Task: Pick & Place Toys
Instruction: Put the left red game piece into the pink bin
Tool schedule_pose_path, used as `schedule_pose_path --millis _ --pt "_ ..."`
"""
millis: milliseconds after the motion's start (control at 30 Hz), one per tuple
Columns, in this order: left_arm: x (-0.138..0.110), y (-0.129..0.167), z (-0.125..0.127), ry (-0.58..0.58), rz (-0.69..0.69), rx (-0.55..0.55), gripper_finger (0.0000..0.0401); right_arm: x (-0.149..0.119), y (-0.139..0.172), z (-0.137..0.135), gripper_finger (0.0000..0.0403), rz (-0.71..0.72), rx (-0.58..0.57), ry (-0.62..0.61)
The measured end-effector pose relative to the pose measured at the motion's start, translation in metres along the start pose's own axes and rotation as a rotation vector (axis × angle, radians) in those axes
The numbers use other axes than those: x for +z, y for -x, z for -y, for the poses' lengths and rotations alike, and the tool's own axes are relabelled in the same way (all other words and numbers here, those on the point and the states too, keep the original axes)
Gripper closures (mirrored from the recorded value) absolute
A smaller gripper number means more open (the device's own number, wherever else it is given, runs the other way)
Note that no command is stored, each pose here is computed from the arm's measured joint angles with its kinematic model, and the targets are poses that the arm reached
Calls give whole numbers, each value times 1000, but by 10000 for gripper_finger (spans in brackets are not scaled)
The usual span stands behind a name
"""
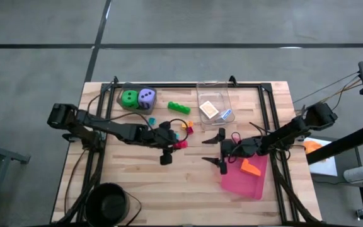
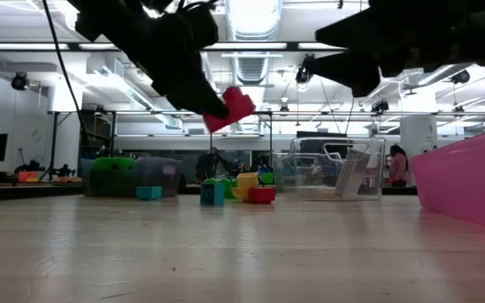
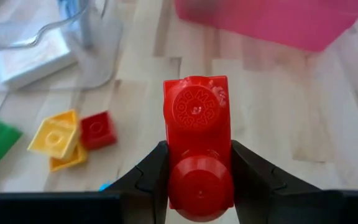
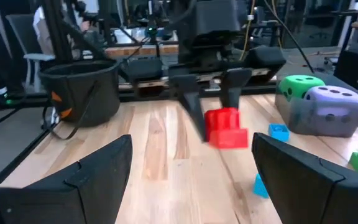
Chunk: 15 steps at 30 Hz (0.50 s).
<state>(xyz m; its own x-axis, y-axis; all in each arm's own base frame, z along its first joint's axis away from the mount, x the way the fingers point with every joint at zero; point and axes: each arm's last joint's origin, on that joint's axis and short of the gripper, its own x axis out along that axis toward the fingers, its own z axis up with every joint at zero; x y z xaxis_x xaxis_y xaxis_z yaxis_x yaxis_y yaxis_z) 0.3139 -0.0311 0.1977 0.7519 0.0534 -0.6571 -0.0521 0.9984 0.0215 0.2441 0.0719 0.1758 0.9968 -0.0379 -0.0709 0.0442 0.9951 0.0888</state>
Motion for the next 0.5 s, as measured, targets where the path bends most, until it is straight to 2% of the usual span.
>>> schedule_pose_path --millis 233,500 --pt "2 -2 7 -27 33 -25 276 -17 -33 -1 74 -118 -51 22" --pt "-5 -4 9 -26 37 -50 276 -20 -65 3 74 -143 -92 38"
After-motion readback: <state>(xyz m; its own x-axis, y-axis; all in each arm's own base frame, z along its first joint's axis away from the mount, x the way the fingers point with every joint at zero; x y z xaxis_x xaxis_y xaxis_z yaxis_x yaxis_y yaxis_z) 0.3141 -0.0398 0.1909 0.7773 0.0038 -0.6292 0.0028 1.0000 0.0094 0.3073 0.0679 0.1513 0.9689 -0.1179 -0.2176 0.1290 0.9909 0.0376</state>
